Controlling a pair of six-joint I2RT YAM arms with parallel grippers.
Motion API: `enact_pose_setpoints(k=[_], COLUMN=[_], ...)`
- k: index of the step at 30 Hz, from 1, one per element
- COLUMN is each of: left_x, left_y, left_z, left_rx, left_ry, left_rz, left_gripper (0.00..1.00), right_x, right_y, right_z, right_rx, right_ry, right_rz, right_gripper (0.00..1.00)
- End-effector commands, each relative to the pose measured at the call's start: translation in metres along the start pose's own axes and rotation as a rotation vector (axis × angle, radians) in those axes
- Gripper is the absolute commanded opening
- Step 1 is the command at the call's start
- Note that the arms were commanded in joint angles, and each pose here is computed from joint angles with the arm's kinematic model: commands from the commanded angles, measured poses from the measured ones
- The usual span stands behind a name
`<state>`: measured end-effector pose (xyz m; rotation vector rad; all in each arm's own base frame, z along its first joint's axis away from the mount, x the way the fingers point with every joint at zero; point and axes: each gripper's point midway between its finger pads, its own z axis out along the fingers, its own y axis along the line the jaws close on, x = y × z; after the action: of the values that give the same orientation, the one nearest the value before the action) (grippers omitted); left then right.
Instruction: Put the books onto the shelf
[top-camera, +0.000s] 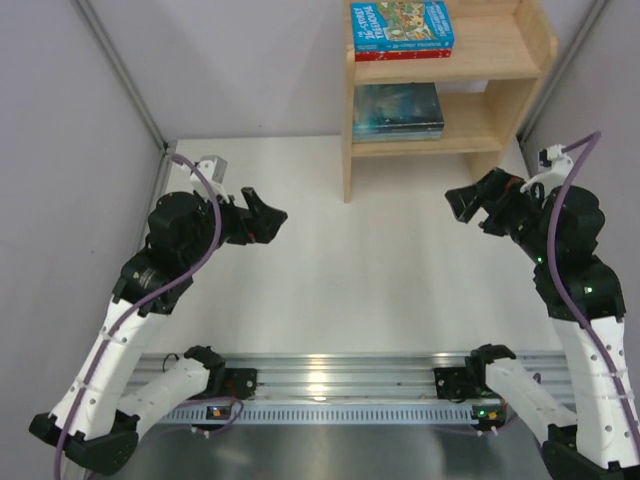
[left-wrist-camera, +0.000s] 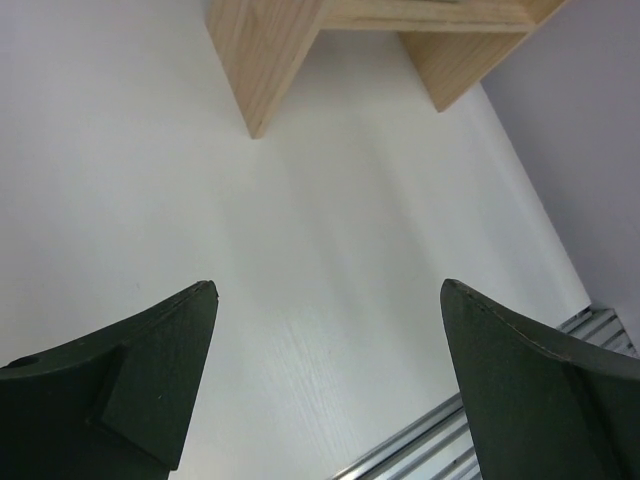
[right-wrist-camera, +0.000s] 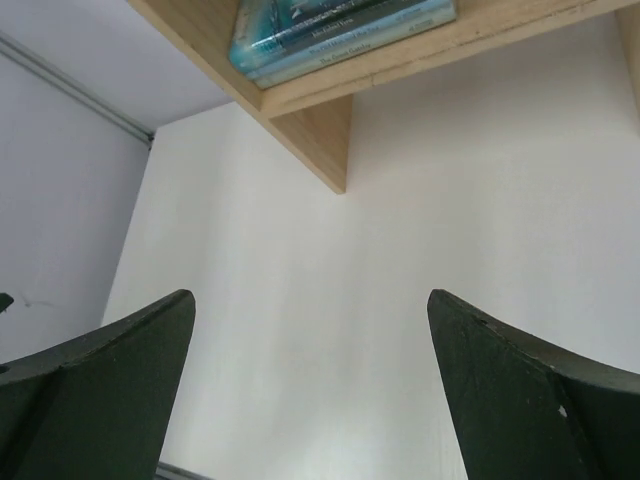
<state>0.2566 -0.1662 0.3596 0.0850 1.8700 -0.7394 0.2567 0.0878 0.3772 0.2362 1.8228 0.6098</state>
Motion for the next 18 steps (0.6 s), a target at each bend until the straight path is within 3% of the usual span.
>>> enact_pose_setpoints(k=[1,7,18], left_x=[0.032,0.043,0.030], left_y=[0.020,0.010,-0.003], left_z=[-0.020,-0.047,-0.064], left_rx=[-0.059,0.012,0.051], left_ry=[0.050,0.018,0.000], left_rz=[0.027,-0.026,-0.003], left_gripper=[0.99,0.99,0.98], right_x=[0.012,0.028,0.041], right_y=[-0.013,-0.011,-0.006], right_z=[-0.024,-0.041,-0.053], right_rx=[0.037,0.019,-0.031], right_ry=[0.012,0.085,0.090], right_rz=[-0.106,-0.113,-0.084], right_gripper=[1.00,1.00,1.00])
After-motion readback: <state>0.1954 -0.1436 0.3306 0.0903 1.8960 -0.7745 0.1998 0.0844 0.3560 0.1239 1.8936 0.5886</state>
